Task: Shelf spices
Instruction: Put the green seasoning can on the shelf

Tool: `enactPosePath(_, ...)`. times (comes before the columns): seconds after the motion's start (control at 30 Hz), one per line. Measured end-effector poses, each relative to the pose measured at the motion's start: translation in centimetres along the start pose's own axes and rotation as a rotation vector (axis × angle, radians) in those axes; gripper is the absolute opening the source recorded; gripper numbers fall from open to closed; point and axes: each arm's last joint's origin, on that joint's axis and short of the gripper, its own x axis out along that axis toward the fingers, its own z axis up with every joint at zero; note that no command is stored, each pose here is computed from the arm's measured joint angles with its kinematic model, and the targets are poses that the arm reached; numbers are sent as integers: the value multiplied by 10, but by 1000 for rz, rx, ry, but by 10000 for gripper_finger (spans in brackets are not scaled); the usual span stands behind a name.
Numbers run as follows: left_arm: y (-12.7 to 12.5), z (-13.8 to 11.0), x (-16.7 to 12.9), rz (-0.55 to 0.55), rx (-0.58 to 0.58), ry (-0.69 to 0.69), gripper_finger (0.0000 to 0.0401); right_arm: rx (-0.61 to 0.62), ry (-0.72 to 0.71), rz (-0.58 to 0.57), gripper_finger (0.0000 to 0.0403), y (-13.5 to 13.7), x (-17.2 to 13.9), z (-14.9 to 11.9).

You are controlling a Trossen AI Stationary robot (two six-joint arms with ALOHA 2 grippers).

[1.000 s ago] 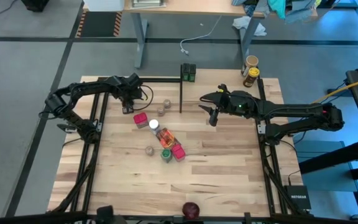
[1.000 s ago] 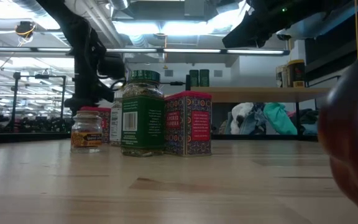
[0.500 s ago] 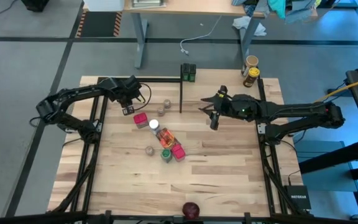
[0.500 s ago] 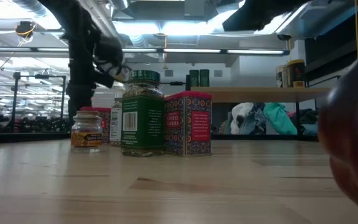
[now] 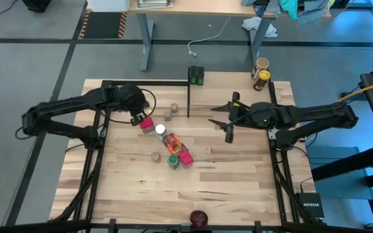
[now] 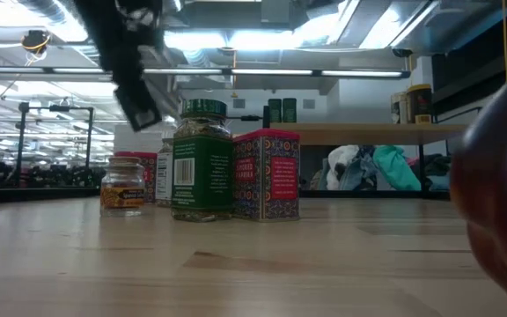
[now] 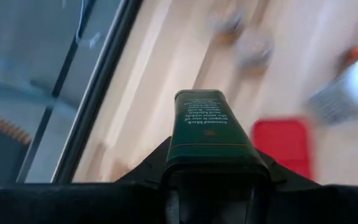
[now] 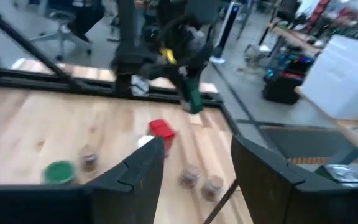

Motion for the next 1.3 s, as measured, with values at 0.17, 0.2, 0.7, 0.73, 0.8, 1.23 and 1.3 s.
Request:
enactPosePath(0.17, -21, 30, -25, -72, 55, -236, 103, 28, 55, 83, 193, 17, -17, 11)
enactPosePath(0.2, -26, 37, -30, -94, 74, -300, 103, 38, 63, 85, 193, 21, -19, 11)
enactPosePath(0.7, -149, 113, 49, -312, 375, -743, 103, 221, 398, -98, 193, 94, -26, -100)
enactPosePath(0.73, -155, 116, 58, -315, 383, -730, 103, 243, 390, -120, 193, 94, -29, -108)
enactPosePath(0.8, -165, 121, 75, -323, 396, -685, 103, 279, 372, -142, 193, 97, -36, -119)
enactPosePath(1.23, -209, 156, 123, -410, 508, -354, 103, 340, 271, -221, 193, 108, -48, -166)
enactPosePath(1.3, -214, 151, 130, -431, 525, -316, 105, 366, 232, -232, 193, 108, -46, -173)
